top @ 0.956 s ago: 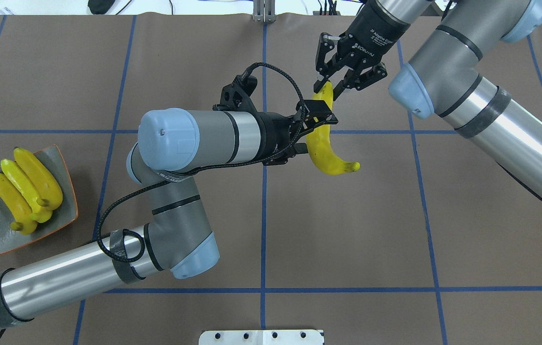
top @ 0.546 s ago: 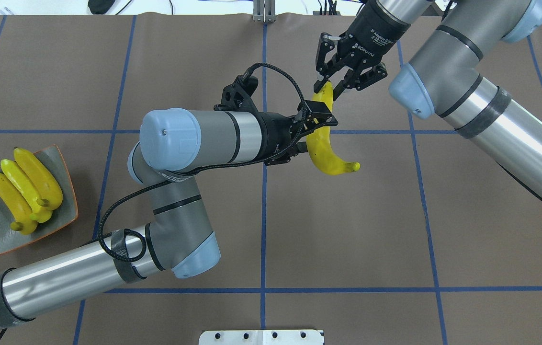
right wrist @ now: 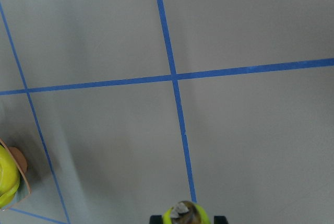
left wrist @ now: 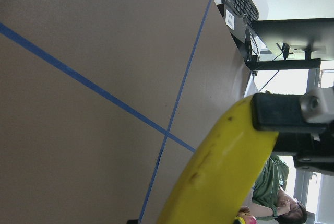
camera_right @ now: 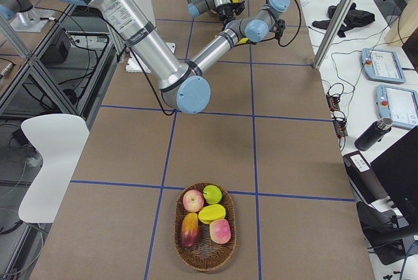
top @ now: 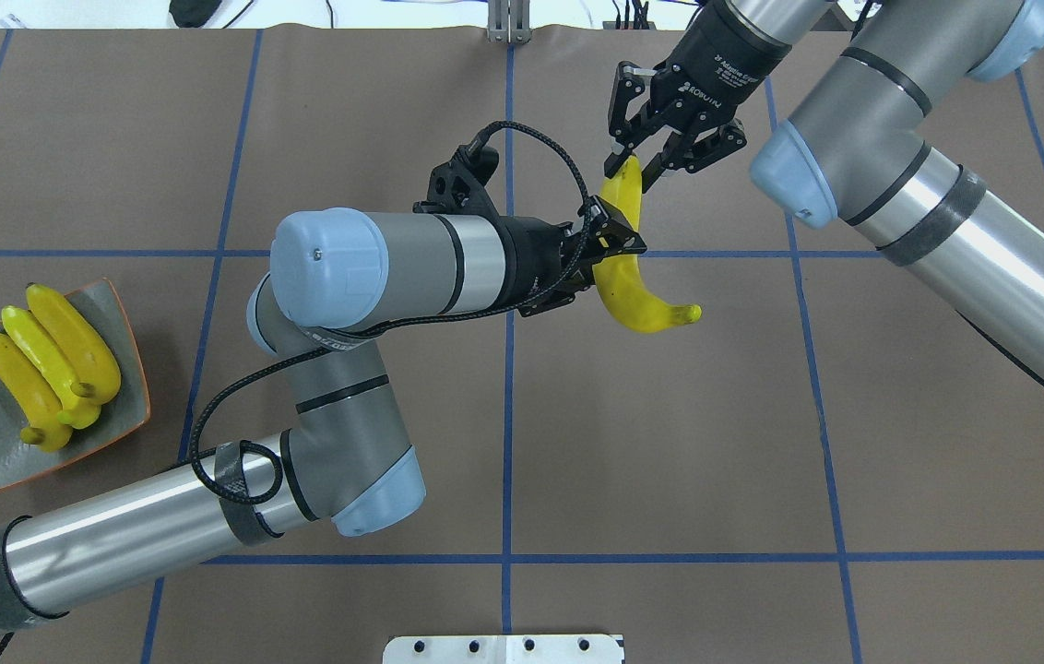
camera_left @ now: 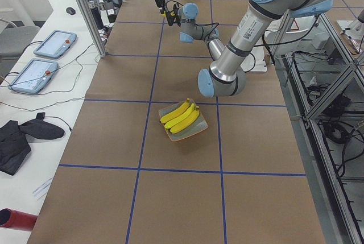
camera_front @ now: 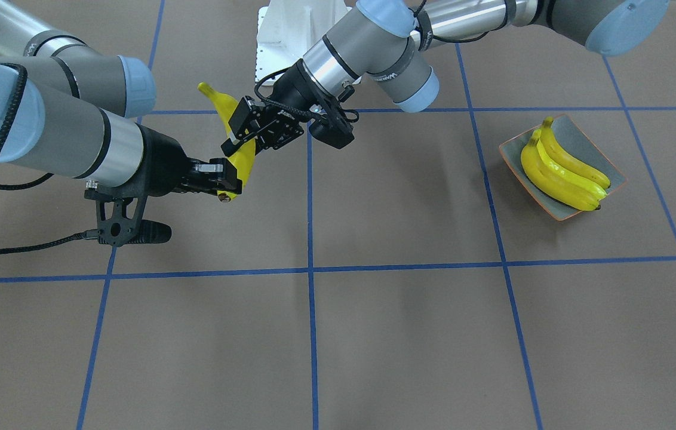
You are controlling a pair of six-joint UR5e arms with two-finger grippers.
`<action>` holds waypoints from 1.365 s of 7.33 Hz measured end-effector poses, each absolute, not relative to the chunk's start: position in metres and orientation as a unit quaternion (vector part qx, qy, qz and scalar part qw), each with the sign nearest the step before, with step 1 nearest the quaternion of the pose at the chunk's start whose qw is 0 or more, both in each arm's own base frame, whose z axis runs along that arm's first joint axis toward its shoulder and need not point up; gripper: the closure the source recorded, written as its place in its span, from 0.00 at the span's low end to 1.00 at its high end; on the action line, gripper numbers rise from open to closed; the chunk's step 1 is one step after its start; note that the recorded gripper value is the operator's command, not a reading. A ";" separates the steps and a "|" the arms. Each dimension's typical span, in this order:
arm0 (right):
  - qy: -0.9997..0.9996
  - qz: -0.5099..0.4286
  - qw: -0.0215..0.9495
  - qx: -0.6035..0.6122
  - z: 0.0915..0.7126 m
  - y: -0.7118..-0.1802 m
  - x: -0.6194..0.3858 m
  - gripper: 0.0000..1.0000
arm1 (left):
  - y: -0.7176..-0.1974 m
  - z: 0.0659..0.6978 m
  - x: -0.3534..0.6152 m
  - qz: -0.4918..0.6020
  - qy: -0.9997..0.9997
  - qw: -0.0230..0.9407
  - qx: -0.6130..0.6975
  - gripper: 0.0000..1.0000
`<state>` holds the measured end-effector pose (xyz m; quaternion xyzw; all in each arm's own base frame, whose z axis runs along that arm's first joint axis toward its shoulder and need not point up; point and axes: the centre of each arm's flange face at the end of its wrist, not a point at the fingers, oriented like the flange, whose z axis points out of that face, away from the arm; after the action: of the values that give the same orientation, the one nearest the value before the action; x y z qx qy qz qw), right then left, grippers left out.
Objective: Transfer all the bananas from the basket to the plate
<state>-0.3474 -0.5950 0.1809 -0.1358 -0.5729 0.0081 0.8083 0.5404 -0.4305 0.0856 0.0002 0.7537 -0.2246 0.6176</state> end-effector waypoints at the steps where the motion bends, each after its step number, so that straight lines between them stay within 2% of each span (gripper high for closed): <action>1: -0.573 0.008 0.808 -0.135 0.181 -0.595 -0.347 0.00 | -0.431 0.087 0.541 -0.224 0.753 0.619 -0.001 1.00; 7: -0.575 0.016 0.806 -0.139 0.180 -0.595 -0.345 0.00 | -0.432 0.091 0.538 -0.225 0.752 0.620 0.000 1.00; 10: -0.575 0.028 0.807 -0.133 0.184 -0.604 -0.330 0.00 | -0.460 0.117 0.513 -0.231 0.739 0.633 0.001 1.00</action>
<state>-0.3299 -0.6041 0.1842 -0.1329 -0.5749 0.0284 0.8069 0.5131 -0.4603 0.1170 0.0012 0.7387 -0.2305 0.6334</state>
